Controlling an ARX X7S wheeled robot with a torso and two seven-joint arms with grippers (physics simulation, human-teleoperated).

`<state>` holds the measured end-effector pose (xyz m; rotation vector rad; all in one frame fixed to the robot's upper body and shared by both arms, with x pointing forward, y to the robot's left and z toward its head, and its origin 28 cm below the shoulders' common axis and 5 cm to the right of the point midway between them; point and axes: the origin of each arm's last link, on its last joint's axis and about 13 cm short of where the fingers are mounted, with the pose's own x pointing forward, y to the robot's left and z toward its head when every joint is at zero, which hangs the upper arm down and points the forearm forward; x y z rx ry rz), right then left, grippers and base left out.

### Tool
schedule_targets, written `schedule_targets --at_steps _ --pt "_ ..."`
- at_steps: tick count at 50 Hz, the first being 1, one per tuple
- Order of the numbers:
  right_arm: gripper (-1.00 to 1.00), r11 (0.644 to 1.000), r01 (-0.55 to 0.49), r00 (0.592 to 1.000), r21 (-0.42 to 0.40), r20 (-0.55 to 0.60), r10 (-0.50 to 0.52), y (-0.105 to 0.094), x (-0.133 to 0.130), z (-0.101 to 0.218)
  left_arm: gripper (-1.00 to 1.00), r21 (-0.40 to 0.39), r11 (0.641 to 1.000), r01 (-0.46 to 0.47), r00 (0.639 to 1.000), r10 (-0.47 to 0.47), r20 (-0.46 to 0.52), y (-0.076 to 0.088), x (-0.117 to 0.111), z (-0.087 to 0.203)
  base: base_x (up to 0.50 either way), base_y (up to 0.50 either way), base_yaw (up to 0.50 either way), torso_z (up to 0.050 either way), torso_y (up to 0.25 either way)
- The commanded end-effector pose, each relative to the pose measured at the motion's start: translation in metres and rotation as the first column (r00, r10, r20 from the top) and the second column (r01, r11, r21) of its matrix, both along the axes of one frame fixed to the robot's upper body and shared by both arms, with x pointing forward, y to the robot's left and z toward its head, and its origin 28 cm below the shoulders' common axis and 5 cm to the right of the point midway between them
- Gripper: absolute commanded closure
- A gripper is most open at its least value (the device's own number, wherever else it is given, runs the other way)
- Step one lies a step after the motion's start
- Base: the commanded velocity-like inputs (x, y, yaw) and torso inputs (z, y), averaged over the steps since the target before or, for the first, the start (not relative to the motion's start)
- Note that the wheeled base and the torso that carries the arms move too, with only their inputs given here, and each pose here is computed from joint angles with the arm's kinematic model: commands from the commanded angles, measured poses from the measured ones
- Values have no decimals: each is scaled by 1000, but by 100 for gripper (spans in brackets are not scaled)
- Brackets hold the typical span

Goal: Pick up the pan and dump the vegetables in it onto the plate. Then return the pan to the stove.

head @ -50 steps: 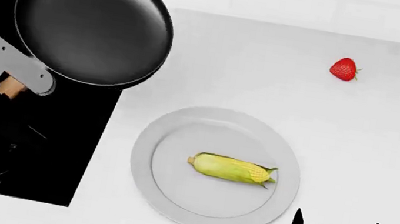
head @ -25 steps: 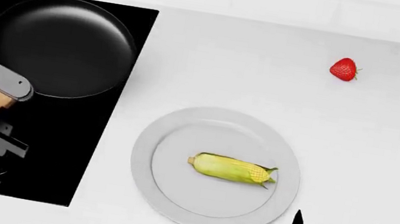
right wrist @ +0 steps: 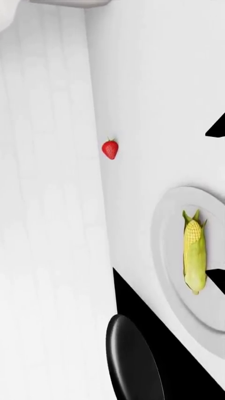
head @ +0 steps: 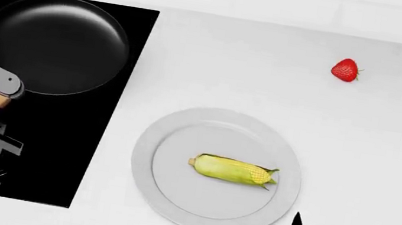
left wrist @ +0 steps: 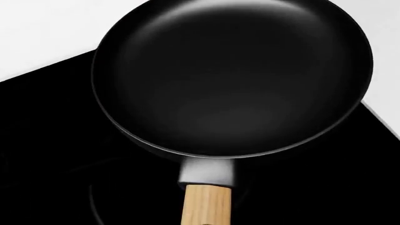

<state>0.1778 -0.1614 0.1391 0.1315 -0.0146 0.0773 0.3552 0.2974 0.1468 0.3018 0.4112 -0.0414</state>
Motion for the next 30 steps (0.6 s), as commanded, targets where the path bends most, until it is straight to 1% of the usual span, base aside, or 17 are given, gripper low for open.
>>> schedule_targets --at_steps 1,5,6,11,15,16,17,20,24,30 --pt "-100 1000 4 1000 5 -2 -4 -1 0 -3 100 100 994 -49 996 56 -72 17 -24 -17 0 3 4 0 0" --pt "-100 1000 0 1000 10 -4 0 0 1 -5 100 98 993 -58 995 66 -74 22 -27 -16 0 1 4 0 0" --pt "-100 1000 0 1000 10 -4 0 0 0 -5 -100 96 994 -58 995 66 -72 21 -26 -16 0 0 4 0 0" --pt "-100 1000 2 1000 11 -4 -2 0 0 -4 -100 85 996 -41 996 47 -70 18 -24 -12 0 0 0 0 0" --pt "-100 1000 0 1000 11 -4 0 0 0 -4 -100 58 998 -19 999 21 -35 14 -25 4 0 0 0 0 0" --pt "-100 1000 0 1000 11 -4 0 0 0 -4 -100 37 999 -17 999 18 -30 13 -25 7 0 0 0 0 0" --pt "-100 1000 -1 1000 11 -4 1 1 1 -4 -100 40 999 -13 1000 14 -20 10 -24 12 0 0 0 0 0" --pt "-100 1000 -3 1000 14 -7 3 1 1 -5 -100 9 1000 -8 1000 8 2 7 -21 24 0 0 0 0 0" --pt "-100 1000 1 1000 12 -5 -1 0 1 -3 -100 10 1000 7 1000 -7 22 3 -21 35 0 0 0 0 0" --pt "-100 1000 -5 1000 8 -2 5 1 3 -1 -100 17 1000 -6 998 5 61 4 -20 49 0 0 0 0 0"
